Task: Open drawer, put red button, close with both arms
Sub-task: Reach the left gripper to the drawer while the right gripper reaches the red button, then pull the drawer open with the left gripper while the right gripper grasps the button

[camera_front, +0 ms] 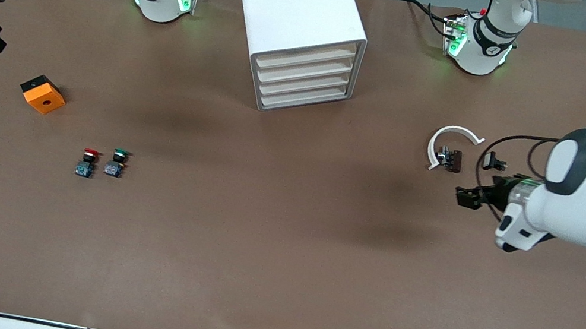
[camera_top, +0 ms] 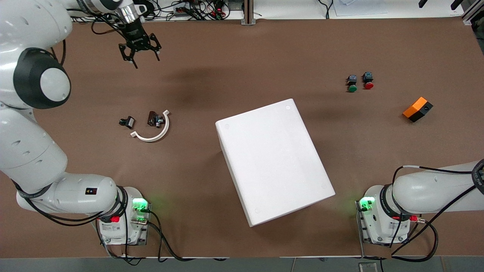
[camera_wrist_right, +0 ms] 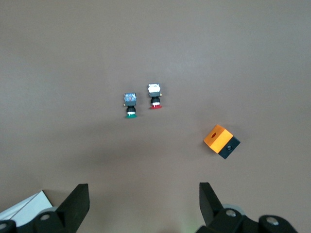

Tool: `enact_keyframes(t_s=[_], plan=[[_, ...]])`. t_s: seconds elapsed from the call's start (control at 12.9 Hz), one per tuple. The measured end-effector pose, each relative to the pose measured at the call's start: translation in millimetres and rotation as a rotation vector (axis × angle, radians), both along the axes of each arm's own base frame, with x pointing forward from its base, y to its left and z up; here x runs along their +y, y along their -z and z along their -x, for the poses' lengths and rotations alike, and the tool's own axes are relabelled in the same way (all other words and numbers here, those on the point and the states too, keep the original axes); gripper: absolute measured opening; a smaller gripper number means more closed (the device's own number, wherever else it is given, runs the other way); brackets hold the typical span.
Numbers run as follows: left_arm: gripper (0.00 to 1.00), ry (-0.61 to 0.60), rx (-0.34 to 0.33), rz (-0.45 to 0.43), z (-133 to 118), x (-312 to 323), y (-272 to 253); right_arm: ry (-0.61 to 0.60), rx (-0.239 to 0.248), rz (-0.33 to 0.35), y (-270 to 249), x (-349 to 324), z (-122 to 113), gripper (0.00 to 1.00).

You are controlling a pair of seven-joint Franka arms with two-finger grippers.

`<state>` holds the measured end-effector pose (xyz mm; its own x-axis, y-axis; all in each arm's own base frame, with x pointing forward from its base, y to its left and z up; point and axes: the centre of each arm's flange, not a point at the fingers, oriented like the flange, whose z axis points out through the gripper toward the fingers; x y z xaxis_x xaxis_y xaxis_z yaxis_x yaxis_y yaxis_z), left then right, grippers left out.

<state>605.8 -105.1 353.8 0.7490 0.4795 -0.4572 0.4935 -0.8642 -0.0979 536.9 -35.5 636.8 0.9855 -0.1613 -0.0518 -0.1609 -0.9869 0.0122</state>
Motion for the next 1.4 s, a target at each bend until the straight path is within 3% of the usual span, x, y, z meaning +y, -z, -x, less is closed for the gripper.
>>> enact_keyframes(t_s=[0.47,0.62,0.78,1.01,1.17,1.4], plan=[[1.00,-0.375,0.167,-0.274,17.4,-121.3,64.9,-0.045,0.178,-0.001,104.7,-0.7,-44.2,1.00],[1.00,-0.560,0.235,-0.378,29.6,-153.2,78.2,-0.045,0.201,0.003,155.1,-5.5,-63.0,1.00],[1.00,-0.709,0.319,-0.455,42.5,-180.0,93.0,-0.065,0.190,0.004,204.0,-11.6,-72.5,1.00],[1.00,-0.809,0.440,-0.513,66.1,-221.2,108.7,-0.114,0.123,0.009,263.9,-17.3,-77.6,1.00],[1.00,-0.844,0.525,-0.503,80.1,-248.3,110.4,-0.146,0.090,0.016,305.3,-25.9,-86.3,1.00],[1.00,-0.918,0.669,-0.482,90.3,-271.9,113.3,-0.163,0.080,0.025,360.8,-32.6,-95.9,1.00]])
